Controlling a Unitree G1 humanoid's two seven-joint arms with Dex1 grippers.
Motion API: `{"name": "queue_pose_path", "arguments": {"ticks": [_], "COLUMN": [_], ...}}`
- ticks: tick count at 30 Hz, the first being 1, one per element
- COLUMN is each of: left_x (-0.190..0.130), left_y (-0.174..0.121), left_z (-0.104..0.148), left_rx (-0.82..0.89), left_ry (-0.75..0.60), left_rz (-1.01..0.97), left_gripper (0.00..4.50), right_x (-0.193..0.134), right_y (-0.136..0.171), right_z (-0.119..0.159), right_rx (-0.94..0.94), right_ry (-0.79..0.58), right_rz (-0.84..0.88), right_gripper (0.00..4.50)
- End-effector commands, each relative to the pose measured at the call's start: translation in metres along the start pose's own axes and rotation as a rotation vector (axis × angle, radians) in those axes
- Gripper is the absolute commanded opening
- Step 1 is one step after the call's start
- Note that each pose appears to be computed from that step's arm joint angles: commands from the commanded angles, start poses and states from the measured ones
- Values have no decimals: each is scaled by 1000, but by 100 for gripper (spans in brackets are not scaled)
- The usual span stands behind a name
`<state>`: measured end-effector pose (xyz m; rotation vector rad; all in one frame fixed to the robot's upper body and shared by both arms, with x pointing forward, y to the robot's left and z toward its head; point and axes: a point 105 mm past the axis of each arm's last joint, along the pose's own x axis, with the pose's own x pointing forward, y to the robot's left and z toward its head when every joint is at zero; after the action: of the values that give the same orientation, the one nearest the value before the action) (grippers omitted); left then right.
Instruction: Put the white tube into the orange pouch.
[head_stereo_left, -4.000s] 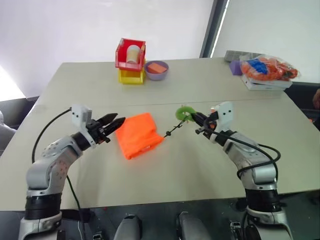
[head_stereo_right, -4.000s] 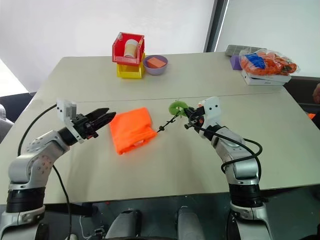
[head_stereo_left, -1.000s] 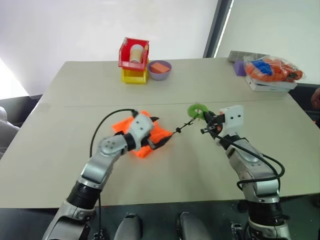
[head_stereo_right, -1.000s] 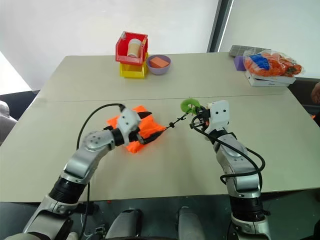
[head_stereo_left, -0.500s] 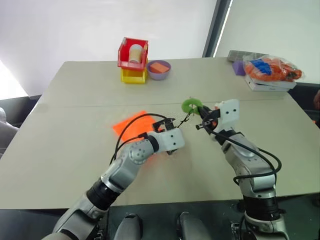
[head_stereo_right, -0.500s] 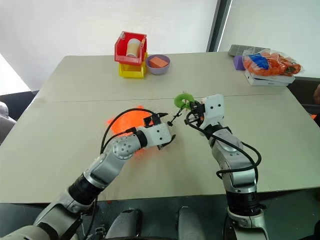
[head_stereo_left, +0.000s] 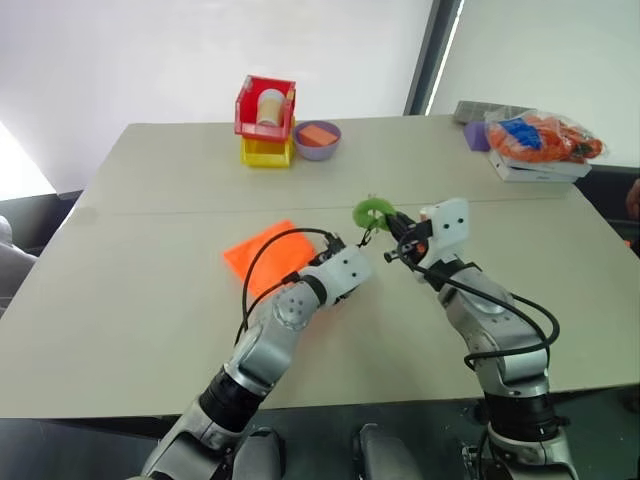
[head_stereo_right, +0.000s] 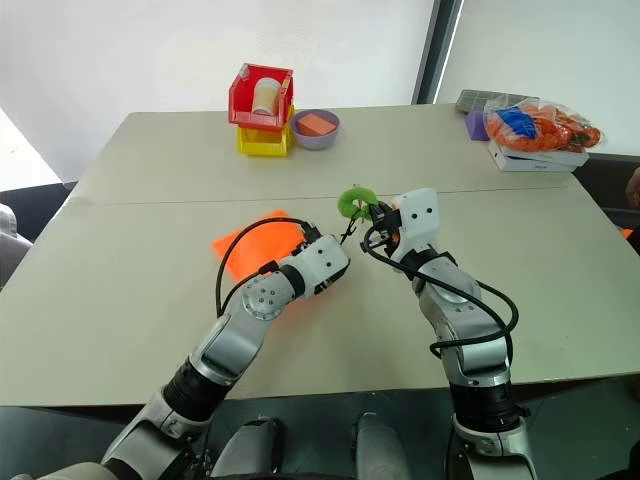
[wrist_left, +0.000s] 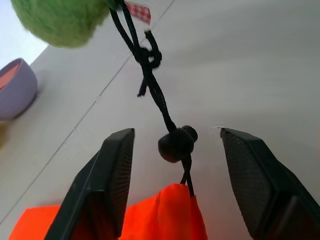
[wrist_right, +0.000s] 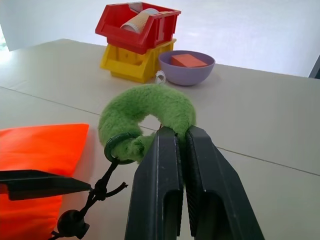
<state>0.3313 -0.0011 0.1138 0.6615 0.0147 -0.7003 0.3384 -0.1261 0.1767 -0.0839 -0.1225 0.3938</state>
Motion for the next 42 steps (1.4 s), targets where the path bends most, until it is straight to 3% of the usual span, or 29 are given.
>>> {"name": "queue_pose_path", "arguments": {"ticks": [1, 8, 17, 34, 42], "left_x": [-2, -1, -7, -14, -11], "left_y": [2, 7, 14, 18, 13], "left_z": [11, 8, 15, 30, 23], "left_rx": [28, 16, -199, -201, -195], "left_ry": [-25, -17, -101, -193, -149], "left_rz": [15, 44, 39, 67, 52], "left_gripper": [314, 314, 314, 314, 314], "right_x": [-1, -6, -13, -15, -15], "right_y": [6, 16, 21, 30, 31], "right_z": [23, 36, 43, 41, 42], "right_rx": [-30, -54, -102, -122, -123], "right_ry": [-85, -156, -209, -215, -217], "right_rz": [20, 83, 136, 191, 197], "right_gripper": [0, 0, 0, 0, 0]}}
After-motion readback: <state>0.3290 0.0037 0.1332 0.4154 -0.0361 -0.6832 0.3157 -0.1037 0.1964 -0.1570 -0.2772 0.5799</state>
